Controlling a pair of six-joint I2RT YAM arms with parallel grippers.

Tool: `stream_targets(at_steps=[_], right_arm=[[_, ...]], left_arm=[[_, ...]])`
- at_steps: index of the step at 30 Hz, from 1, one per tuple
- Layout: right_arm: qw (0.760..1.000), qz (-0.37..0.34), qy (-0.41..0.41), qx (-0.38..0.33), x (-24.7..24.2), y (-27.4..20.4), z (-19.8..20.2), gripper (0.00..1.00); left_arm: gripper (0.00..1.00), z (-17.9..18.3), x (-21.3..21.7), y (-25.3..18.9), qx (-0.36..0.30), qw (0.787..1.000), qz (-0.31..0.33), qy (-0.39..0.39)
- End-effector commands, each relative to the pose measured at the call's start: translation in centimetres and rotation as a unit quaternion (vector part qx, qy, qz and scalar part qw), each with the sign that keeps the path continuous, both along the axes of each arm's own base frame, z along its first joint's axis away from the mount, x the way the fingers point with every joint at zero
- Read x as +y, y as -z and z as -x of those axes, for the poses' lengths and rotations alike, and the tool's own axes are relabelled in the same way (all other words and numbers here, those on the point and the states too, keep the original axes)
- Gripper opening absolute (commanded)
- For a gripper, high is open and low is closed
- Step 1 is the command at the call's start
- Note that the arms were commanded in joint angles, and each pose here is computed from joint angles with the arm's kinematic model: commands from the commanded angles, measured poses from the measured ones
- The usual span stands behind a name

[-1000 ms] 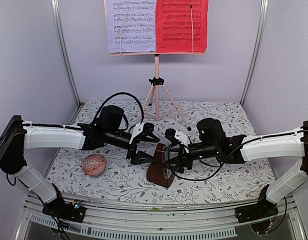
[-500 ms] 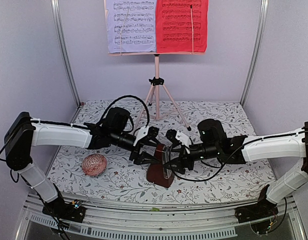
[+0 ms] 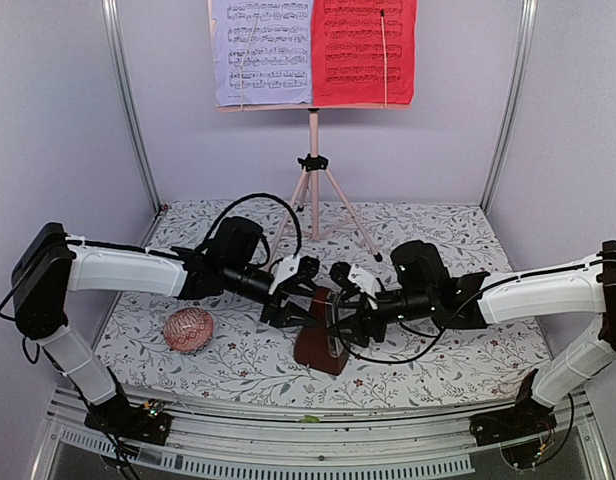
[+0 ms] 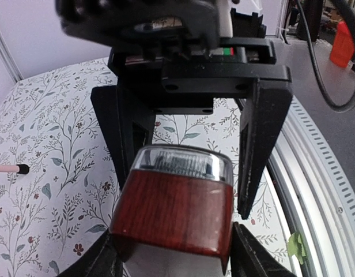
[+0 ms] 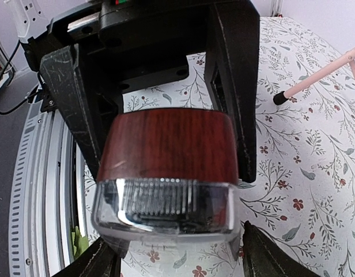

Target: Set up the instrument practice props

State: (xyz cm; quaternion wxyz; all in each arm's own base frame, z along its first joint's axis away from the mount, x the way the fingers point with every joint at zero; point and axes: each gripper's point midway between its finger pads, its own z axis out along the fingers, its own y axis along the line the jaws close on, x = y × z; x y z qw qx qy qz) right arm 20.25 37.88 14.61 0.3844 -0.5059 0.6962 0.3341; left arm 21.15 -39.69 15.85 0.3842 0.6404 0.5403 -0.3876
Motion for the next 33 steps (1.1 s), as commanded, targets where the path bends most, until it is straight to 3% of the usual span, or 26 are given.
stream_targets(at_steps=[1, 9, 15, 19, 33], right_arm=[[1.0, -0.015, 0.011, -0.015, 0.6, -1.1, -0.7, 0.71], [1.0, -0.015, 0.015, -0.016, 0.2, -1.1, -0.7, 0.57], [0.999, -0.028, 0.013, -0.006, 0.0, -1.6, -0.4, 0.38], [0.999, -0.026, 0.024, -0.003, -0.7, -0.9, -0.5, 0.27], [0.996, -0.062, 0.063, 0.008, -3.3, -0.6, -1.0, 0.15]], left_arm=[[0.52, -0.3, -0.4, 0.8, -0.003, 1.0, -0.01, -0.004], [0.32, -0.6, -0.1, 1.6, -0.016, 1.0, -0.023, -0.012], [0.0, -0.9, 0.0, 2.5, -0.017, 0.999, -0.043, -0.012], [0.0, -0.9, 0.4, 2.7, -0.027, 0.998, -0.051, -0.013], [0.0, -2.2, 2.2, 2.4, -0.059, 0.996, -0.062, -0.039]])
